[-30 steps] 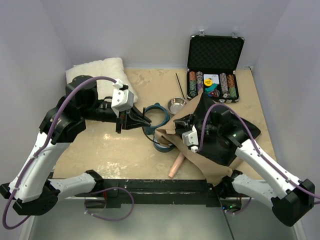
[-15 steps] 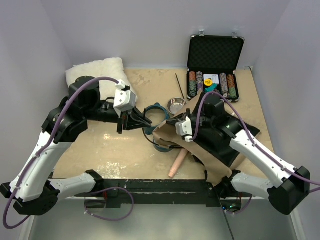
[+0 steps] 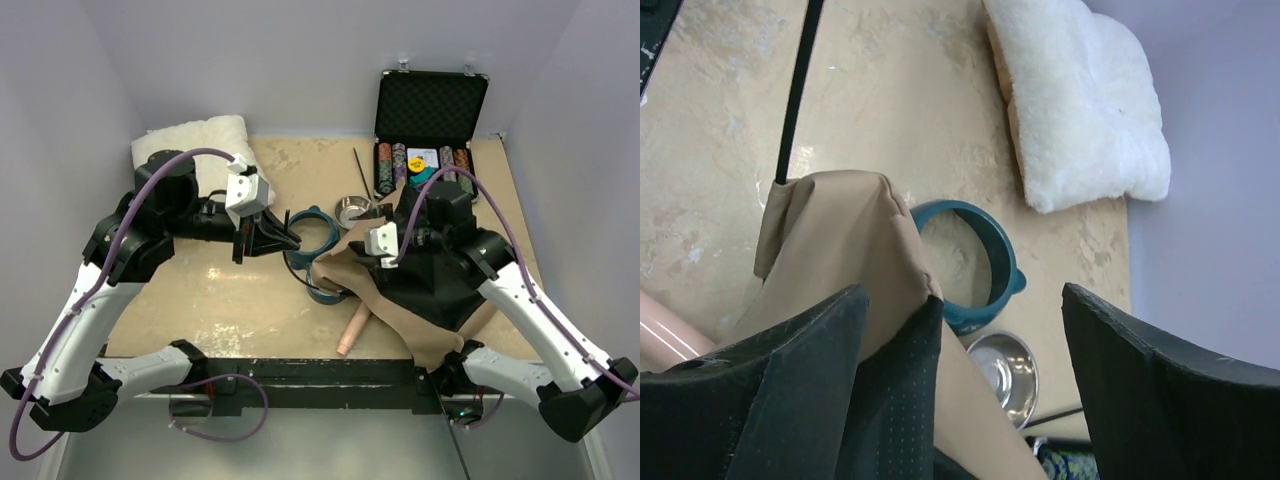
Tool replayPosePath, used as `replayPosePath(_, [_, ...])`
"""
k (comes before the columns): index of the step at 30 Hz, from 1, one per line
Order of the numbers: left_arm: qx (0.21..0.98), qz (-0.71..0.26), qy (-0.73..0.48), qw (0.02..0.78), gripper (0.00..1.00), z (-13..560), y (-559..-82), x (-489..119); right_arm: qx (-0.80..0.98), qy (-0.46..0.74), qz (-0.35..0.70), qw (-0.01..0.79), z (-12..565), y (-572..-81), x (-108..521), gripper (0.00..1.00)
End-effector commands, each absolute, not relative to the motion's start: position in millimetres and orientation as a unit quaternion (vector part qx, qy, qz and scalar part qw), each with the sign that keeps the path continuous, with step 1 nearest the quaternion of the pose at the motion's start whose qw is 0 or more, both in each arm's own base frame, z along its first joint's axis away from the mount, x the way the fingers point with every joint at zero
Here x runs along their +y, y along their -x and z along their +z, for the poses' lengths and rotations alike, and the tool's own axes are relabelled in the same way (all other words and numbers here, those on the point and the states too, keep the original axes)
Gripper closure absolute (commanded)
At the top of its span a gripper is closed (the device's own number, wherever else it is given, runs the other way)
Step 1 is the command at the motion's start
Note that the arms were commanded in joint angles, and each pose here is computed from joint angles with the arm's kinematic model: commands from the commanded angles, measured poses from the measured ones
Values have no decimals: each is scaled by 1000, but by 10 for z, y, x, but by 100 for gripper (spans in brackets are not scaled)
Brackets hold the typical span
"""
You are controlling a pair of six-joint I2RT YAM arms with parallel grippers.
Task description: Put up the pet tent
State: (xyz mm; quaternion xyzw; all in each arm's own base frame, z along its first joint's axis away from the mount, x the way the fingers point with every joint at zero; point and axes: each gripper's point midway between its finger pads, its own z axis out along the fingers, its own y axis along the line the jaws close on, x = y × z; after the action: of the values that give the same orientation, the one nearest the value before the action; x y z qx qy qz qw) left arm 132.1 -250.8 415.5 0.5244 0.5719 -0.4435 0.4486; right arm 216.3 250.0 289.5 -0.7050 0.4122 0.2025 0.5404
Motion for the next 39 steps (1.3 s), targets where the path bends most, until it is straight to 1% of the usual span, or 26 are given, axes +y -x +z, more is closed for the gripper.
replayPosePath(1, [592, -450, -513, 430, 100, 4067, -1316, -2500, 483, 661, 242, 521, 2885, -2173, 2336, 18])
replayPosePath(6, [590, -452, -510, 433, 100, 4064, -1303, -2493, 513, 644, 308, 476, 2569, -2178, 2407, 20])
replayPosePath(10, [590, -460, -510, 425, 100, 4056, -1278, -2503, 527, 637, 343, 446, 2373, -2228, 2497, 25])
replayPosePath(12, [591, -462, -509, 421, 100, 4045, -1273, -2504, 532, 630, 360, 436, 2319, -2243, 2543, 29])
replayPosePath(14, [592, -467, -509, 415, 100, 4030, -1259, -2513, 538, 624, 369, 430, 2281, -2265, 2574, 38])
replayPosePath(16, [591, -472, -510, 409, 100, 4018, -1249, -2523, 539, 619, 375, 431, 2278, -2292, 2596, 43])
replayPosePath(20, [593, -475, -508, 406, 100, 3995, -1237, -2524, 536, 606, 400, 431, 2361, -2266, 2690, 58])
replayPosePath(23, [601, -482, -500, 396, 100, 3957, -1240, -2530, 535, 601, 415, 424, 2397, -2225, 2727, 77])
replayPosePath(25, [610, -487, -489, 389, 100, 3923, -1264, -2530, 537, 596, 428, 416, 2421, -2191, 2741, 96])
replayPosePath(26, [615, -494, -483, 380, 100, 3891, -1270, -2535, 537, 593, 435, 414, 2447, -2182, 2752, 100])
replayPosePath(28, [628, -504, -469, 363, 100, 3807, -1300, -2536, 536, 581, 454, 412, 2545, -2161, 2790, 100])
replayPosePath(34, [689, -544, -427, 219, 100, 3292, -1282, -2613, 533, 544, 497, 415, 2827, -2143, 2896, 100])
replayPosePath(39, [727, -545, -380, 175, 100, 3013, -1320, -2639, 525, 523, 519, 426, 3066, -2114, 2947, 100])
